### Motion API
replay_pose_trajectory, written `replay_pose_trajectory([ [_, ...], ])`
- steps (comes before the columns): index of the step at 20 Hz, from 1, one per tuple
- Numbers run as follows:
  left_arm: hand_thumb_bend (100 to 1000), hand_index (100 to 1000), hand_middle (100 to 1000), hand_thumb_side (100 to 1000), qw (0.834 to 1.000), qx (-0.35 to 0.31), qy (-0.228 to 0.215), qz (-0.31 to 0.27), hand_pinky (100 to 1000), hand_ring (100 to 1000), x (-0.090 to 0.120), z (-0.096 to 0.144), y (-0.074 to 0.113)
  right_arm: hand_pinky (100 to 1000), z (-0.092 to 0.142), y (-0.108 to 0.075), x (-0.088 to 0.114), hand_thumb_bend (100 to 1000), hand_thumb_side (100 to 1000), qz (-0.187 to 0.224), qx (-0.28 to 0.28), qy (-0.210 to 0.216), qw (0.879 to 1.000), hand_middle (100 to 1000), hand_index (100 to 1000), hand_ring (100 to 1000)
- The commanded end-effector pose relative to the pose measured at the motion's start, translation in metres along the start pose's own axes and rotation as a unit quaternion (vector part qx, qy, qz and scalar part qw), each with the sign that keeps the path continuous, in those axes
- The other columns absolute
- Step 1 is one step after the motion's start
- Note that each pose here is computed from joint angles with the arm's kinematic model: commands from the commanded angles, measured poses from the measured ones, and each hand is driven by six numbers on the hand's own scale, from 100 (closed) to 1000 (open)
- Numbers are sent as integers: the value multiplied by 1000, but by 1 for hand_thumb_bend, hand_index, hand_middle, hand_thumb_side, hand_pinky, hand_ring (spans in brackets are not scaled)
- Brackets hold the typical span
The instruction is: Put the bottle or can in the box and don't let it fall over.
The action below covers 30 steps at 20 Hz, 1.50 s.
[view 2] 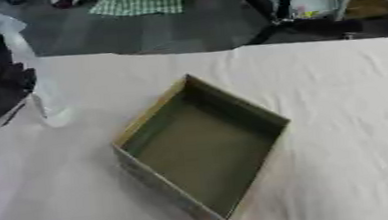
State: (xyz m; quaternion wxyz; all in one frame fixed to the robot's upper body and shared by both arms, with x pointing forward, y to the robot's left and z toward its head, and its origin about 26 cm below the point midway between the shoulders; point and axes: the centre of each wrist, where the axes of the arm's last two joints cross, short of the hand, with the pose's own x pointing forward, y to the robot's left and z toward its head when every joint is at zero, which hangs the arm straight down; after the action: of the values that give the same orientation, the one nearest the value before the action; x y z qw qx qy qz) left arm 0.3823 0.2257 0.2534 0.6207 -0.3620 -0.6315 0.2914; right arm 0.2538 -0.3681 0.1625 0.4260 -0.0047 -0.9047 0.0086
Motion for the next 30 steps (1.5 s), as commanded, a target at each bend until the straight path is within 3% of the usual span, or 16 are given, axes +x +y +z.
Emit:
replay_pose_trajectory([
  [1, 579, 997, 100, 1000, 1000, -10, -22, -3, 100, 100, 10, 0, -6, 872, -5, 1, 7, 100, 707, 7, 11, -12, 1000, 826, 892, 829],
  [15, 578, 995, 100, 1000, 998, 1, -60, 3, 100, 100, 22, -4, -2, 873, -4, 1, 6, 100, 712, 7, 11, -12, 1000, 826, 893, 830],
  [30, 577, 997, 100, 1000, 998, -4, -62, 8, 100, 100, 28, -15, -6, 876, -7, 5, 5, 100, 725, 5, 15, -16, 1000, 828, 894, 832],
])
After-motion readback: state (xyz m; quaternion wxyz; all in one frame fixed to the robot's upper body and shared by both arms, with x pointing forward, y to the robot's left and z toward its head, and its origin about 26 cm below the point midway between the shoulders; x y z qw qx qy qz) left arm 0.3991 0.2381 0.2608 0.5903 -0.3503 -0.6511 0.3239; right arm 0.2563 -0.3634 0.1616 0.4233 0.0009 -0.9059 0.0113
